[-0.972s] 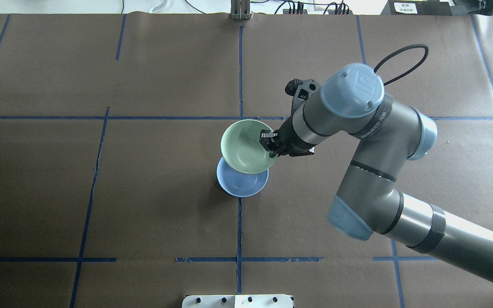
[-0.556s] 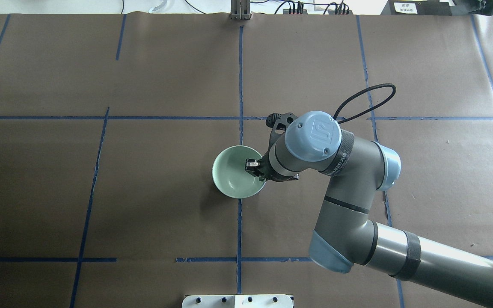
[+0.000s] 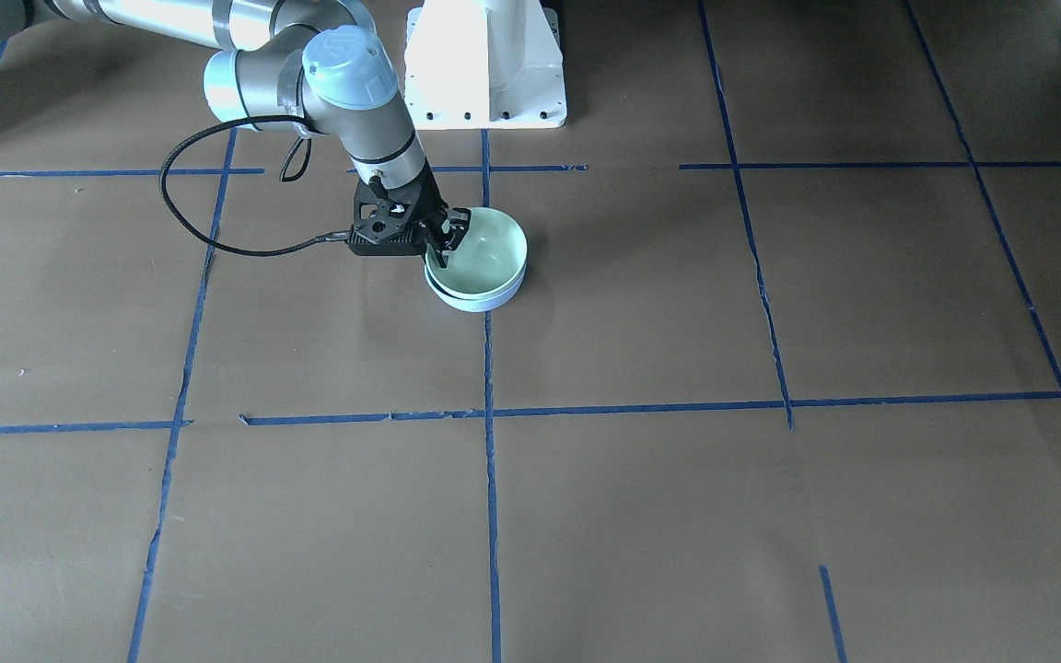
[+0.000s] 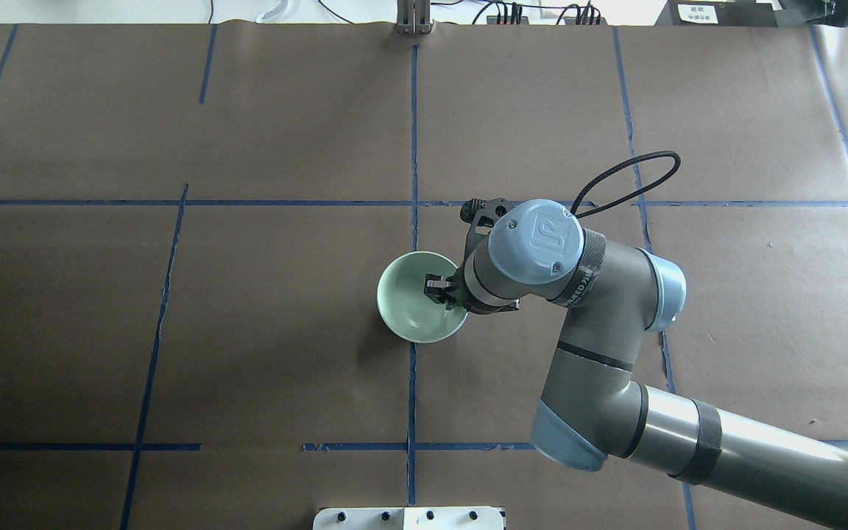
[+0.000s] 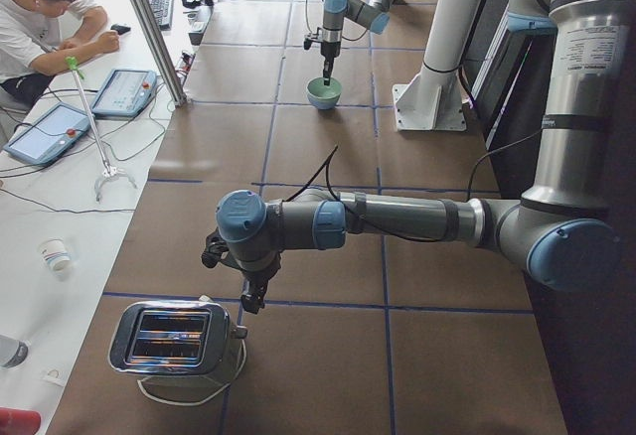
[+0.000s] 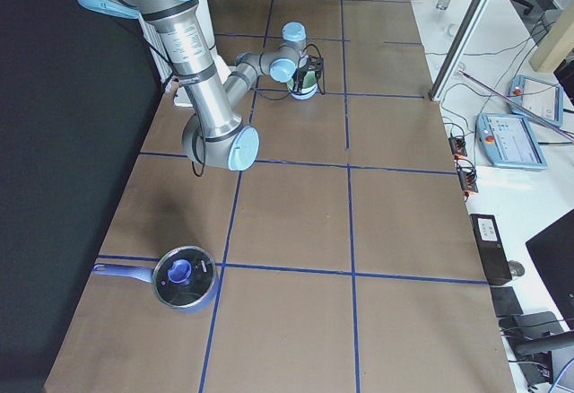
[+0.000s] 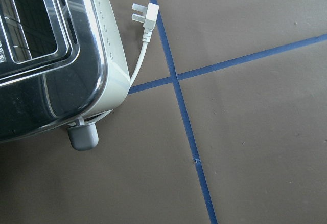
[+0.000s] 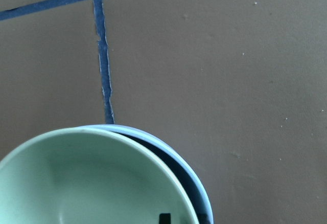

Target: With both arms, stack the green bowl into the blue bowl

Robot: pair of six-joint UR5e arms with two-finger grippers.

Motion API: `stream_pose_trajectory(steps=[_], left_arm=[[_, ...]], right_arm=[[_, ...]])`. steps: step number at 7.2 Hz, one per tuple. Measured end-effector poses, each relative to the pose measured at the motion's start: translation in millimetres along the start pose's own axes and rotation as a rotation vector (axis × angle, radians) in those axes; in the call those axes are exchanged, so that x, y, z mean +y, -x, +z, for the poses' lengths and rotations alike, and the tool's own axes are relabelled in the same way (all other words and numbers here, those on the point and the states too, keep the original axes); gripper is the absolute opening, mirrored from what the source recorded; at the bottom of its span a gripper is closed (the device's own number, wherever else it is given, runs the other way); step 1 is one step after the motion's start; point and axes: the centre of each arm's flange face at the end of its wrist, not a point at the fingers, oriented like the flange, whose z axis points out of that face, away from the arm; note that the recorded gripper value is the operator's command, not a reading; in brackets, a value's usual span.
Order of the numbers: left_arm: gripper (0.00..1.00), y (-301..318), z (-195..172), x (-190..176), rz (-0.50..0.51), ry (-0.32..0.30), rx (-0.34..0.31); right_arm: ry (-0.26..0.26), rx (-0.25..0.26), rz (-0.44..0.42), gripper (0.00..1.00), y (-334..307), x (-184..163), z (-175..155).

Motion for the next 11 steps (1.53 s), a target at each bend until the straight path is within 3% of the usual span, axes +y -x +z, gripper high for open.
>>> stream_pose_trajectory(steps=[4, 6, 7, 9, 11], left_arm=[[1.0, 1, 1, 0, 0.007, 0.002, 0.0], [1.0, 7, 9, 8, -0.013, 0.019, 0.002], [1.0, 14, 19, 17, -0.03, 0.034, 0.006], [1.0, 15, 21, 19, -0.054, 0.044, 0.004], [1.0, 1, 14, 12, -0.153, 0.054, 0.0]], right_arm=[[0.02, -0.016, 0.034, 1.0, -16, -70, -48], [0.021, 0.065, -0.015, 1.0, -46, -112, -71], [0.035, 0.107, -0.087, 1.0, -82, -146, -85], [0.108, 0.122, -0.273, 1.0, -215, -219, -127], [0.143, 0.136, -0.406, 1.0, -374, -243, -164]])
